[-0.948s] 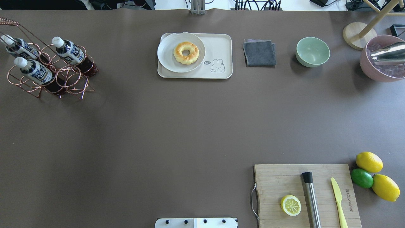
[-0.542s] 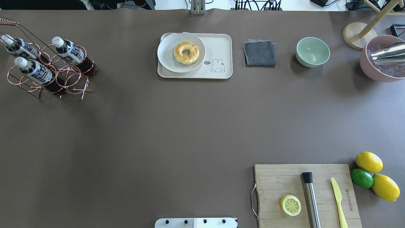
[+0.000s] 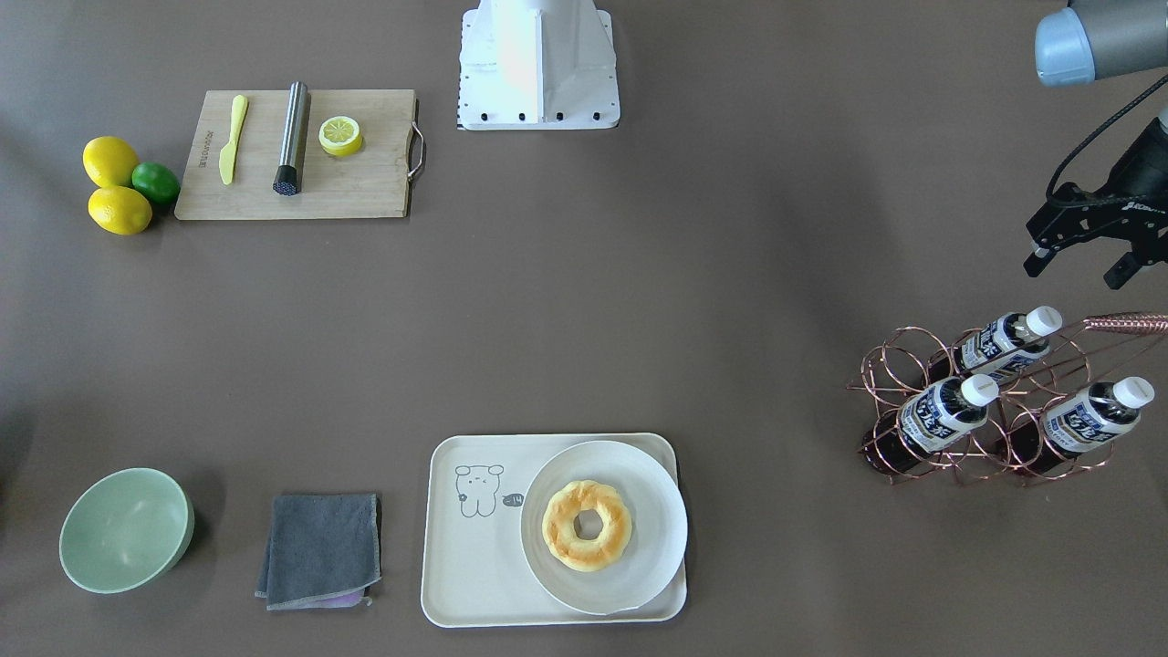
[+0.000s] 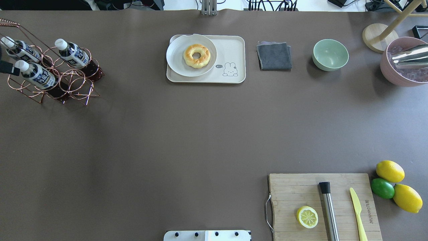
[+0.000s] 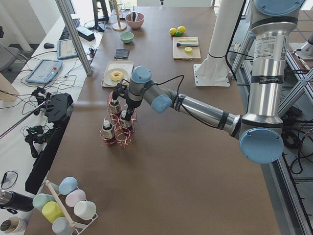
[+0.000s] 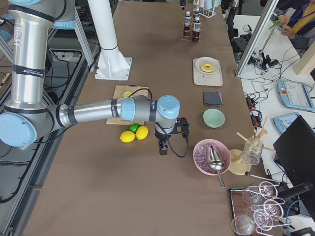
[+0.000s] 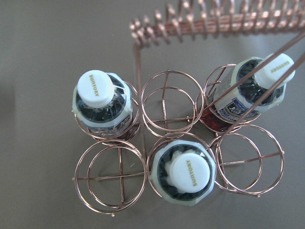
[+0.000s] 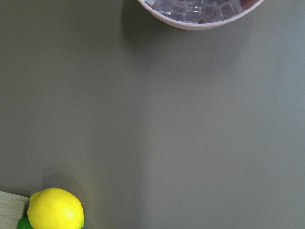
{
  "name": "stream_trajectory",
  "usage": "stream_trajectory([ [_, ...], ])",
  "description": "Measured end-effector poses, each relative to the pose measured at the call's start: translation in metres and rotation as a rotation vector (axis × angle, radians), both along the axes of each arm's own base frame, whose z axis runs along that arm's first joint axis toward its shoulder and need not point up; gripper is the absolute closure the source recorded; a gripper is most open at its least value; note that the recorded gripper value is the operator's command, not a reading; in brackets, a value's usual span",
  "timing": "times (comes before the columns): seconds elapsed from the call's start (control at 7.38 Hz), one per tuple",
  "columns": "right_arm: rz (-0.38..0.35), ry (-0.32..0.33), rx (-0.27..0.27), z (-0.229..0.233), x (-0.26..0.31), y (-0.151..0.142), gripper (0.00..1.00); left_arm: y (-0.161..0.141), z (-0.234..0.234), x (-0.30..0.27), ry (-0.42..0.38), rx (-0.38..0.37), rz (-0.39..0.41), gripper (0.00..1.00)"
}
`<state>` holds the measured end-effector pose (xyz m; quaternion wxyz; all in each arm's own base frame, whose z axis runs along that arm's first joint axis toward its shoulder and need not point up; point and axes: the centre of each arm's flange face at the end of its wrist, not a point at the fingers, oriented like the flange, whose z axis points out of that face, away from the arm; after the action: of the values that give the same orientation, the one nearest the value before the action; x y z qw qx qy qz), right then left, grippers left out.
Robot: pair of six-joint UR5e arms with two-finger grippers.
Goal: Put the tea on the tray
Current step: 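Lower the left gripper onto a dark tea bottle in the copper rack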
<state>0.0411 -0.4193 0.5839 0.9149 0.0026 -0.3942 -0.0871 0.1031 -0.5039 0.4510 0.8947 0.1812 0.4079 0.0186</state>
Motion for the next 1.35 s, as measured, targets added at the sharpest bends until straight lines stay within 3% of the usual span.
stream_trajectory([
  [0.54, 0.001, -0.001, -0.001, 0.0, 0.0, 0.001, 0.0, -0.033, 0.002, 0.026, -0.004, -0.006, 0.022, 0.07],
  [0.95, 0.001, -0.002, 0.007, -0.004, 0.0, 0.0, 0.0, -0.042, 0.015, 0.029, -0.002, 0.002, 0.024, 0.51],
  [1.22, 0.002, -0.005, 0.026, -0.006, 0.0, -0.002, 0.0, -0.042, 0.015, 0.029, 0.001, 0.002, 0.02, 0.9],
  [1.35, 0.002, -0.008, 0.03, -0.007, -0.001, -0.002, 0.0, -0.041, 0.014, 0.028, 0.002, 0.003, 0.017, 1.0],
])
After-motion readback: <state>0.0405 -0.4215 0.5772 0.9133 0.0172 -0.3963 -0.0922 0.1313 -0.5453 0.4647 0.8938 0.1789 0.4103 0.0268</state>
